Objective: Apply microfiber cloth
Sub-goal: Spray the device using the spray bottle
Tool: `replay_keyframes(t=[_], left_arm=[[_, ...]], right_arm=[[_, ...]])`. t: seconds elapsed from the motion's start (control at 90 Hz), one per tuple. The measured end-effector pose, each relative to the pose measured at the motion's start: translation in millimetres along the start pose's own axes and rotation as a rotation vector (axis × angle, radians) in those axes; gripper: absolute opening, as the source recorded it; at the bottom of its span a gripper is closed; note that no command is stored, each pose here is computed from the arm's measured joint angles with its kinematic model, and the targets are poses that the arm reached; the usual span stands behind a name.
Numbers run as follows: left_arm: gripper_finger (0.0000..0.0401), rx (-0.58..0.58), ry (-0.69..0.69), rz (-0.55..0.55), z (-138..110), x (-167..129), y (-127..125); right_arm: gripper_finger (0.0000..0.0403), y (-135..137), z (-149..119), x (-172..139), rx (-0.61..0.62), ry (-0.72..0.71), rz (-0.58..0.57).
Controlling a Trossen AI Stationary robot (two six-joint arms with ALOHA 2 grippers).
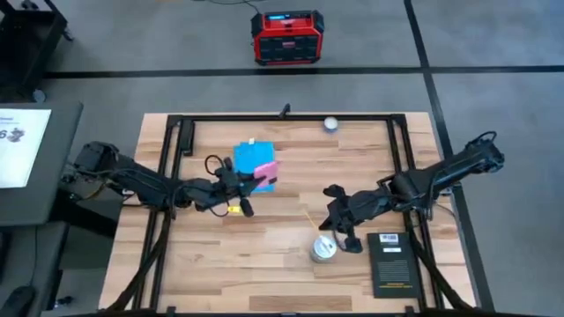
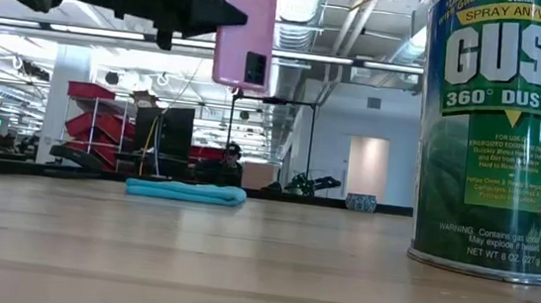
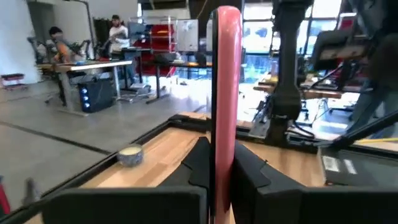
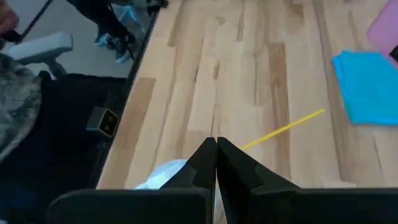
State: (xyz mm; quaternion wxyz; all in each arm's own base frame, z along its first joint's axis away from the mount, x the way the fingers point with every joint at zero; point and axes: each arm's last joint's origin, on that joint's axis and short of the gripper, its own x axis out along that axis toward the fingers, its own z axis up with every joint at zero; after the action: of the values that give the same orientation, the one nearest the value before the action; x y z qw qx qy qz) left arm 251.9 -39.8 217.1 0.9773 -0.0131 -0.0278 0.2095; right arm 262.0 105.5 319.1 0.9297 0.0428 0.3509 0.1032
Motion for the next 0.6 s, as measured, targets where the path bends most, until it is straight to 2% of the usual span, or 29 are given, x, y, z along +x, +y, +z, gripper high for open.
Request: replay_keyframes(t=[0.344, 0.6], left_arm=[[0.0004, -0.029, 0.006, 0.003, -10, 9, -6], [0.0004, -0.032, 0.011, 0.003, -14, 21, -15]], right_arm=[[0.0000, 4, 12, -5, -0.002, 0.014, 0.015], [0.0000, 4, 8, -6, 0.040, 0.057, 0.008]])
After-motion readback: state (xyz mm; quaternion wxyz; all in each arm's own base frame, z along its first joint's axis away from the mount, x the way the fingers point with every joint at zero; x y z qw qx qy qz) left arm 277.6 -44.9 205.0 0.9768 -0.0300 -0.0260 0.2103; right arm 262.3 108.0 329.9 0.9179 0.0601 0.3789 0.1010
